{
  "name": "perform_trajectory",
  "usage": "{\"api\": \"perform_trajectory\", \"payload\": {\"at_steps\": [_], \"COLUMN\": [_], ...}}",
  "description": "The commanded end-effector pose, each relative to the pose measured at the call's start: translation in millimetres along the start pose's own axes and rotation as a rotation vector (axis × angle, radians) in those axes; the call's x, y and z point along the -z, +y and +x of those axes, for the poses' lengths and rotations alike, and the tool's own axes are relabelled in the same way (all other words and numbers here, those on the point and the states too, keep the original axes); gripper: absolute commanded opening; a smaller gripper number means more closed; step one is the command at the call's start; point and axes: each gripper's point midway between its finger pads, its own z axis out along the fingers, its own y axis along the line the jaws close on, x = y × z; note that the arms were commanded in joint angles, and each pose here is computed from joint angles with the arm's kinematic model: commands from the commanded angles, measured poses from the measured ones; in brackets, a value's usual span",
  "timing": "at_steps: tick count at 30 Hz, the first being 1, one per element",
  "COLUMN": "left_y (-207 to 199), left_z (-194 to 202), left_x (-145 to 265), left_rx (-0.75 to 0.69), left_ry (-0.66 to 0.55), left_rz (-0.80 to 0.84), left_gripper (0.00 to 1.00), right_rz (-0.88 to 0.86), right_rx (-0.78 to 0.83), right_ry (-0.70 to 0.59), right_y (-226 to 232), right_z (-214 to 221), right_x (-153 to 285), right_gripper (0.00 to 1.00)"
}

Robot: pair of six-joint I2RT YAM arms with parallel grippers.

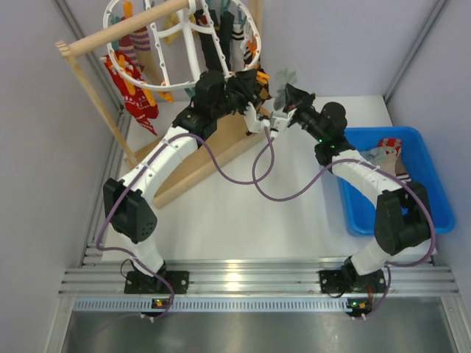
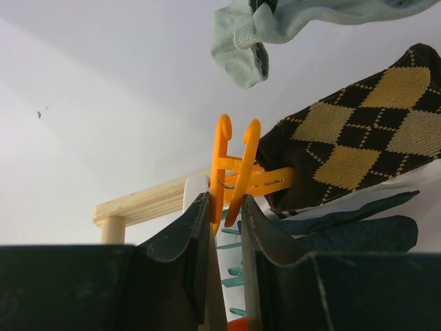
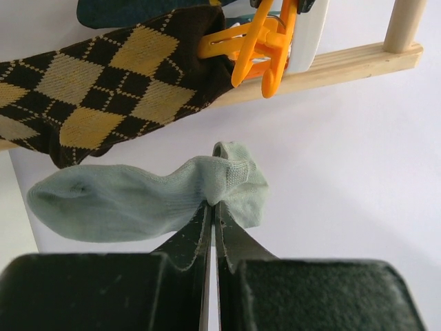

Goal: Clip the socks to the hanger
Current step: Clamp the sock onto the hanger.

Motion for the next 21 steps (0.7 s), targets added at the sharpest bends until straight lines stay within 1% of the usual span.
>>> {"api": "perform_trajectory", "payload": {"at_steps": [1, 9, 13, 18, 21], "left_y": [3, 2, 2, 5, 4], "left_z": [-37, -40, -39, -38, -38], "left_x": [-24, -25, -25, -23, -23], "left_rx": [-0.012, 0.001, 0.002, 0.022, 0.031], "left_ry": [-0.059, -0.073, -0.071, -0.068, -0.071], "left_rz": [-0.024, -0.027, -0.031, -0.037, -0.037], "left_gripper": [0.0, 0.0, 0.0, 0.0, 0.0], "right_rz": [0.202, 0.25, 0.267, 0.36, 0.389], "right_rx": [0.026, 0.033, 0.032, 0.132, 0.137], "right_ry": [-0.106, -0.158, -0.163, -0.215, -0.234], "right_y": [-87, -89, -81, -73, -74], "right_z": [-67, -75, -57, -38, -34], "right_x": [-9, -13, -12, 5, 7], "right_gripper": [0.0, 0.0, 0.0, 0.0, 0.0]}}
